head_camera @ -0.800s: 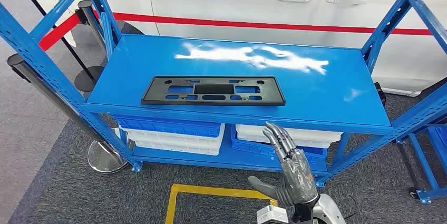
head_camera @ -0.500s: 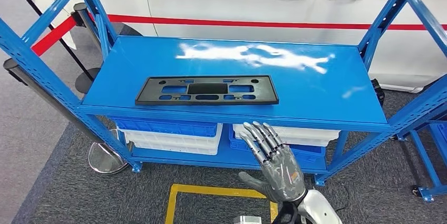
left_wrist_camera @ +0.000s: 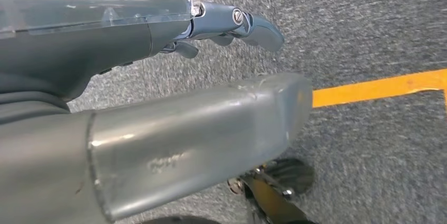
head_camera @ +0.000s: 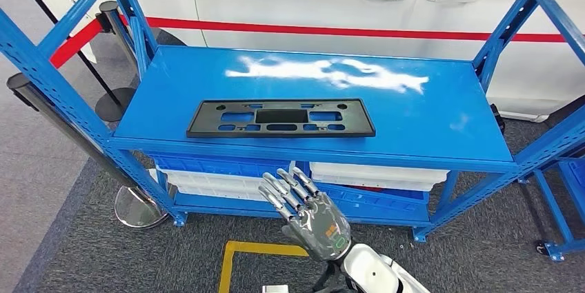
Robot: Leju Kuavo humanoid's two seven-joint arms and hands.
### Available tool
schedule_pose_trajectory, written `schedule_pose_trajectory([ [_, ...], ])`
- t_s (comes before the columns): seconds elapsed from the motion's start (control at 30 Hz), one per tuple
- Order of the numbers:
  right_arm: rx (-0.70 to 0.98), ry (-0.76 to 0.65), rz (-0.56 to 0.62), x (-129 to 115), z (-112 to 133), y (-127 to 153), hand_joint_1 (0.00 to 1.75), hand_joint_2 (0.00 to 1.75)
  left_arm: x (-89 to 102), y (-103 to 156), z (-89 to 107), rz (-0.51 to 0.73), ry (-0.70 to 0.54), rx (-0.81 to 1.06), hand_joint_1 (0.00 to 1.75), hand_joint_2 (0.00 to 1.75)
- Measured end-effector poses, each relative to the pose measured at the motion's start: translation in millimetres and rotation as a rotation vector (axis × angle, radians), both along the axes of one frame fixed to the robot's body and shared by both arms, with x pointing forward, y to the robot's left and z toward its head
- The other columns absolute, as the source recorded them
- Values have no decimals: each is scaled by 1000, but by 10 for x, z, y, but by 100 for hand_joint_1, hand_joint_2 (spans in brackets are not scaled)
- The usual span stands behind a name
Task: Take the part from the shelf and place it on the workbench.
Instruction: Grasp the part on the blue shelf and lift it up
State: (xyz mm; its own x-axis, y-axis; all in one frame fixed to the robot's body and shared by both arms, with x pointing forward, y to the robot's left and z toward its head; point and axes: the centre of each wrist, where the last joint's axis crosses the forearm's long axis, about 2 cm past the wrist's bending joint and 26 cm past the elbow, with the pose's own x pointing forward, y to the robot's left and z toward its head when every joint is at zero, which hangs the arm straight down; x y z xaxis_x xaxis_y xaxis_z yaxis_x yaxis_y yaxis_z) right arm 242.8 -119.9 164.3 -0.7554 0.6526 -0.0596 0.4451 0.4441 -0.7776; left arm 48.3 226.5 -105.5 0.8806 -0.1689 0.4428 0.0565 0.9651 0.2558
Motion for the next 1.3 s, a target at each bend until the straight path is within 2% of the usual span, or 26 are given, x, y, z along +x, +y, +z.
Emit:
schedule_pose_trajectory([
  [0.23, -119, -6, 4, 52, -194, 315, 0, 175, -1, 23, -7, 15, 7, -45, 0, 0],
  [0.57, -184, -8, 29, 155, -205, 712, 0, 175, 17, 57, -13, 26, 7, -105, 0, 0],
  [1.3, -166, 20, 31, 196, -178, 785, 0, 175, -53, 131, -29, 6, 34, -96, 0, 0],
])
